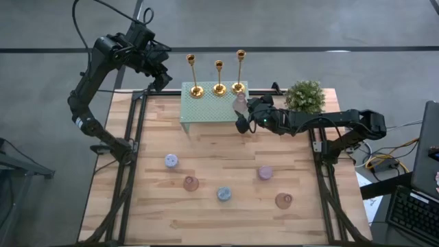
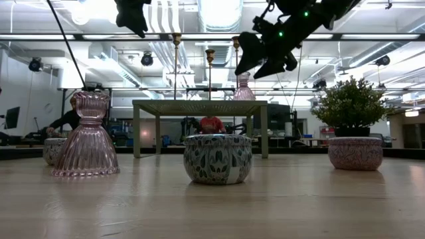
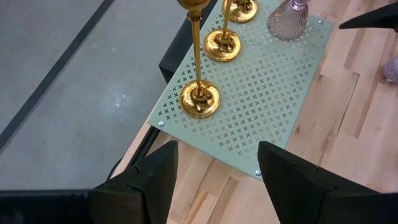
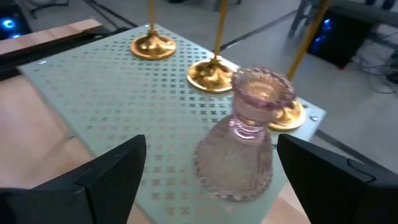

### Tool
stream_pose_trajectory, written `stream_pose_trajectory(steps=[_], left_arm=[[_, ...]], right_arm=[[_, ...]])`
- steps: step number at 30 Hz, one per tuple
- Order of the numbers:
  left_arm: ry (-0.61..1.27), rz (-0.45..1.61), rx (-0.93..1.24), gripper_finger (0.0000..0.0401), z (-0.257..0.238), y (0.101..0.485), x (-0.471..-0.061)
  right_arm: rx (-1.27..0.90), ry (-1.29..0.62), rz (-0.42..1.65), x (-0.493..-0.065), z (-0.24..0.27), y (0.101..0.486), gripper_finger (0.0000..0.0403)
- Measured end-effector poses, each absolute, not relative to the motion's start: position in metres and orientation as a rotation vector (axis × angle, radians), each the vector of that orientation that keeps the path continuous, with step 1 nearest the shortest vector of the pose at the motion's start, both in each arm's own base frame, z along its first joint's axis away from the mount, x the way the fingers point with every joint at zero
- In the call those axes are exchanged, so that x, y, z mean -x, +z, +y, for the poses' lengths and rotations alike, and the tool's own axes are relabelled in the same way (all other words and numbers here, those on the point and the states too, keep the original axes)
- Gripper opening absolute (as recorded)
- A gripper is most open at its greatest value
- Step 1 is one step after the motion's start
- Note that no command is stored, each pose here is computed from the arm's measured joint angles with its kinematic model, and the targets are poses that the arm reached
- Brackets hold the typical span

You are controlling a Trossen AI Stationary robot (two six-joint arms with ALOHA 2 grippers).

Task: Pick & Place candle stick holders
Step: Put the top glass candle holder on the shelf

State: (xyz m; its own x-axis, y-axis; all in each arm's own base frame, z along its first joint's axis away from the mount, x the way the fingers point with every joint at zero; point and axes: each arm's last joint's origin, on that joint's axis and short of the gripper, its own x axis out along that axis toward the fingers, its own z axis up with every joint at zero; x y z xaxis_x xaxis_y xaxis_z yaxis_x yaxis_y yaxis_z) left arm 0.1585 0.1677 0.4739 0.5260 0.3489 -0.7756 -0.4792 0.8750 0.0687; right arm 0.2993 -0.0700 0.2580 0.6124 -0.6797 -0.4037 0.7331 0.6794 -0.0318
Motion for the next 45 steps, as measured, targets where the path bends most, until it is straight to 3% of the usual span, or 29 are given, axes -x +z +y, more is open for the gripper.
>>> stream_pose_trajectory(steps=[12, 32, 45], left_arm=[[0.498, 0.888, 0.160, 0.0225, 0.168, 0.474, -0.159], [0.503, 0.881, 0.164, 0.0225, 0.168, 0.474, -0.159], [0.510, 0.884, 0.161, 0.0225, 0.168, 0.474, -0.159]], right_arm=[[-0.153, -0.918, 0.261, -0.297, -0.073, 0.242, 0.0348], [-0.175, -0.918, 0.200, -0.292, -0.083, 0.235, 0.0284], [-0.155, -0.894, 0.184, -0.320, -0.090, 0.219, 0.0257]])
